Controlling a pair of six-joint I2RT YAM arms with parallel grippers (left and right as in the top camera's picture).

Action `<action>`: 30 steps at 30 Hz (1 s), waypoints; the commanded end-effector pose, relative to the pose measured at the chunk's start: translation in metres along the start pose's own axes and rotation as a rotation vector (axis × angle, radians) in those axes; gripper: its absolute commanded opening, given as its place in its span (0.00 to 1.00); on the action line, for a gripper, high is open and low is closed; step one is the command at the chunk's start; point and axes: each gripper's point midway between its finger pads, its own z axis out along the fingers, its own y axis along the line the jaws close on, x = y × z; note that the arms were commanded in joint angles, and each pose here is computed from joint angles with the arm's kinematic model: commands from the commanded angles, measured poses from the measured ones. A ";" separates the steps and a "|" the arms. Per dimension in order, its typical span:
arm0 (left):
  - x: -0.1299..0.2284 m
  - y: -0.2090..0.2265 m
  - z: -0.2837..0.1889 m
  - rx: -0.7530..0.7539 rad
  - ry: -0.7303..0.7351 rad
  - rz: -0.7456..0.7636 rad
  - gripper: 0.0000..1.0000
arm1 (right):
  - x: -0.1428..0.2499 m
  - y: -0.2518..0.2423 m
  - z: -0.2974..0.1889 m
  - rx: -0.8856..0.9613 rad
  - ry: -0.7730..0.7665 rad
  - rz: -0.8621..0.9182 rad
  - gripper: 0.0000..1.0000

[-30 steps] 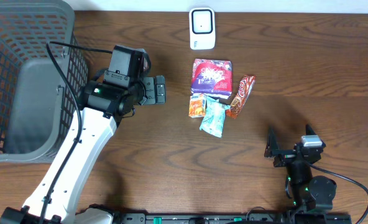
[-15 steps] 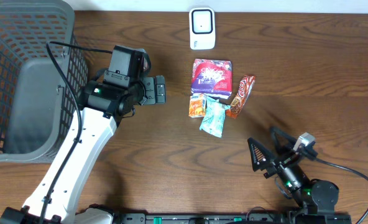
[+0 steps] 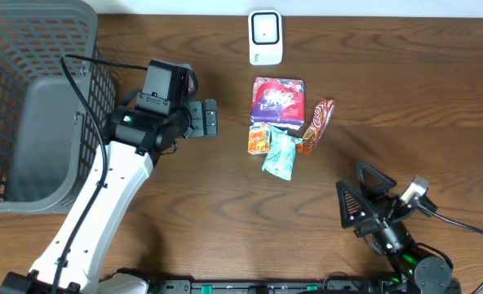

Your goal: Scan the item barcode

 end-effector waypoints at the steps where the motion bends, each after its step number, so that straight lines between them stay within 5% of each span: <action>1: -0.004 0.002 -0.001 -0.013 -0.007 0.007 0.98 | -0.021 0.004 0.004 0.035 -0.057 -0.029 0.99; 6: -0.004 0.002 -0.001 -0.013 -0.007 0.007 0.98 | -0.038 0.010 0.023 0.084 0.001 -0.106 0.99; 16: -0.004 0.002 -0.001 -0.013 -0.007 0.007 0.98 | -0.036 0.007 0.068 0.202 0.452 -0.160 0.99; 29: -0.004 0.002 -0.001 -0.013 -0.007 0.007 0.98 | -0.005 -0.029 0.075 0.361 0.657 0.149 0.99; 30: -0.004 0.002 -0.001 -0.013 -0.007 0.007 0.98 | -0.002 -0.028 0.076 0.352 0.670 0.156 0.86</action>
